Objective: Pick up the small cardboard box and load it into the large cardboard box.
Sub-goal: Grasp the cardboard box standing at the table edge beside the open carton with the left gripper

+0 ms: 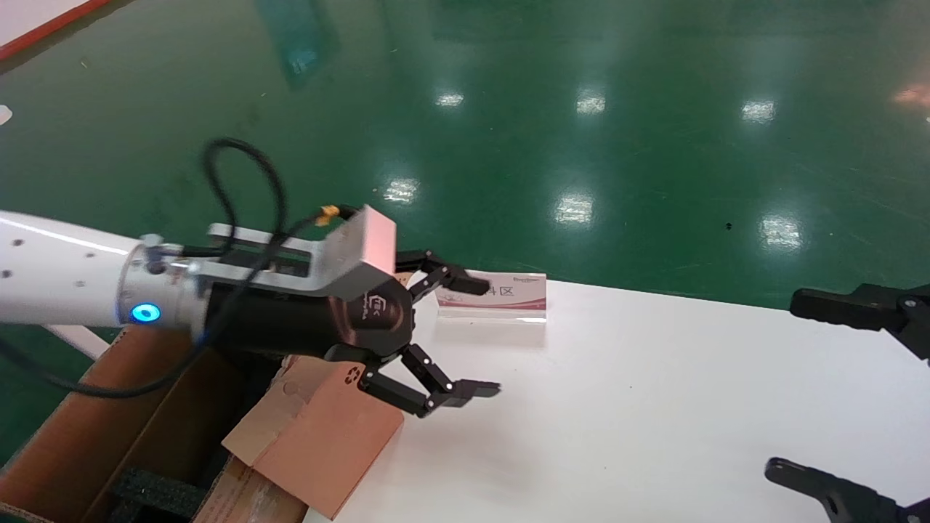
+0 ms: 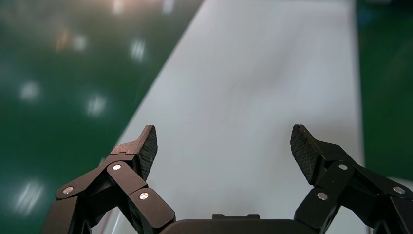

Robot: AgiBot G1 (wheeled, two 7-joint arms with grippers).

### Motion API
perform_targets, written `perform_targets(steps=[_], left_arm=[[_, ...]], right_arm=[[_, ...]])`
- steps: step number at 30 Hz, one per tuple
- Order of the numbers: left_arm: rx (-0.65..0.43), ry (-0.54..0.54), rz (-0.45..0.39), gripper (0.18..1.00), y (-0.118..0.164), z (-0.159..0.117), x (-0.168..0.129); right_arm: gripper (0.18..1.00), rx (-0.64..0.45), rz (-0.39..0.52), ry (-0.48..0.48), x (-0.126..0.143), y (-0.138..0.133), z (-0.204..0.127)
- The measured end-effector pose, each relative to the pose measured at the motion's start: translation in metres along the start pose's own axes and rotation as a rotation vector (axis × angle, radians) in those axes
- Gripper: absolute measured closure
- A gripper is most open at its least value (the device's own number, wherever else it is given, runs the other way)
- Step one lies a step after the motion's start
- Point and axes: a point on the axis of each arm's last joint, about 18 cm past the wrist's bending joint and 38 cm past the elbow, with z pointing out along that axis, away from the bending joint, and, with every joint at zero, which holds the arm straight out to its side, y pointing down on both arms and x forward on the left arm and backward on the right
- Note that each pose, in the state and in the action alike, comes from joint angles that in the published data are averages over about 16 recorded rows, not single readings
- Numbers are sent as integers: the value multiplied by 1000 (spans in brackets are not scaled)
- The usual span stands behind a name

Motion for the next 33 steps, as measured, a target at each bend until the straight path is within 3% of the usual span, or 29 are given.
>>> perform_targets(steps=[13, 33], left_arm=[[-313, -56, -54, 183, 11, 0, -25], [-622, -189, -209, 183, 15, -19, -48]], right_arm=[[178, 0, 0, 0, 0, 0, 0], [178, 0, 0, 0, 0, 0, 0]])
